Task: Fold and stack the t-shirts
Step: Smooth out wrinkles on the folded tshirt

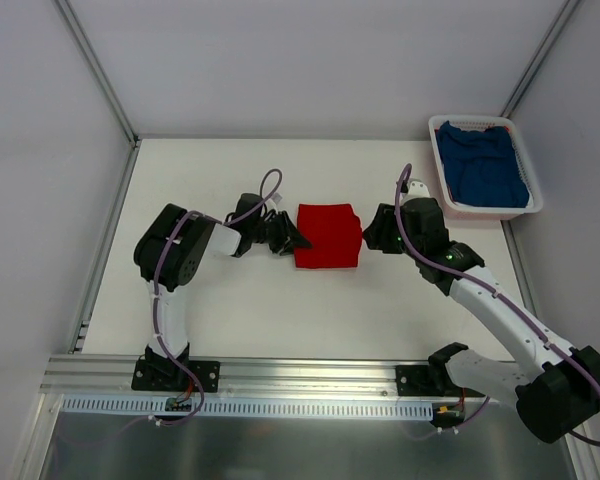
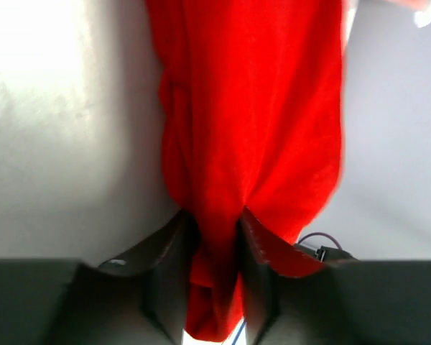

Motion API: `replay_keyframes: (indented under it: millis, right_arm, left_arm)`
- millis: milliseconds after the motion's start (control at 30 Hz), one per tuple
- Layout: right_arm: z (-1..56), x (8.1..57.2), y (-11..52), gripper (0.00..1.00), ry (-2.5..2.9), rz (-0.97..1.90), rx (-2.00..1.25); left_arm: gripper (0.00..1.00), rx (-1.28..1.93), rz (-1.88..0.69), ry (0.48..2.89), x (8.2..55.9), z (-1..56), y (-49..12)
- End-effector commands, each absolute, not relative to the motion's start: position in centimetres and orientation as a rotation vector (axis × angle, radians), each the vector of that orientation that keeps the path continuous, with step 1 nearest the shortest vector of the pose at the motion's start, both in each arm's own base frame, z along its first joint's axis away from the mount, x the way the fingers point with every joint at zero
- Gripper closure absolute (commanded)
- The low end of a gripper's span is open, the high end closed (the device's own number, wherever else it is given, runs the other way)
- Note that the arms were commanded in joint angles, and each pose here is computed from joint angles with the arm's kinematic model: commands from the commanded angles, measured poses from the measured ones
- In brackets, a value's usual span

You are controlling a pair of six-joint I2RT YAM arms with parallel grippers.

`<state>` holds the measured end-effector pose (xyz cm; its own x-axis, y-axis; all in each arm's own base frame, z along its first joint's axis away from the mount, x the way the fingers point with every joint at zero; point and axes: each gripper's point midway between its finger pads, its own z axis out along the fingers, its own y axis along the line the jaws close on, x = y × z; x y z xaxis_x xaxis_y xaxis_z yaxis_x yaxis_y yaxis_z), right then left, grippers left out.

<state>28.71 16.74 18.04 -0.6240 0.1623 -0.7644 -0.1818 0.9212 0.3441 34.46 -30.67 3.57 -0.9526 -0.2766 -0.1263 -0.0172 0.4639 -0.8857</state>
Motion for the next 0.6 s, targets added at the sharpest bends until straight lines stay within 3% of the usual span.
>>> replay_keyframes:
  millis: [0,167,567]
  right_arm:
    - [21.4,29.2,17.0,0.51,2.105,0.532,0.003]
    - [21.5,29.2,17.0,0.51,2.102,0.532,0.003]
    - [20.8,29.3,17.0,0.51,2.114,0.524,-0.004]
  left_arm:
    - [0.76,-0.256,-1.495,2.505,33.5,2.6,-30.8]
    - [1.0,-0.25,-1.457,2.529,33.7,2.4,-30.6]
    - [1.0,-0.235,-1.175,2.522,40.0,5.1,-26.0]
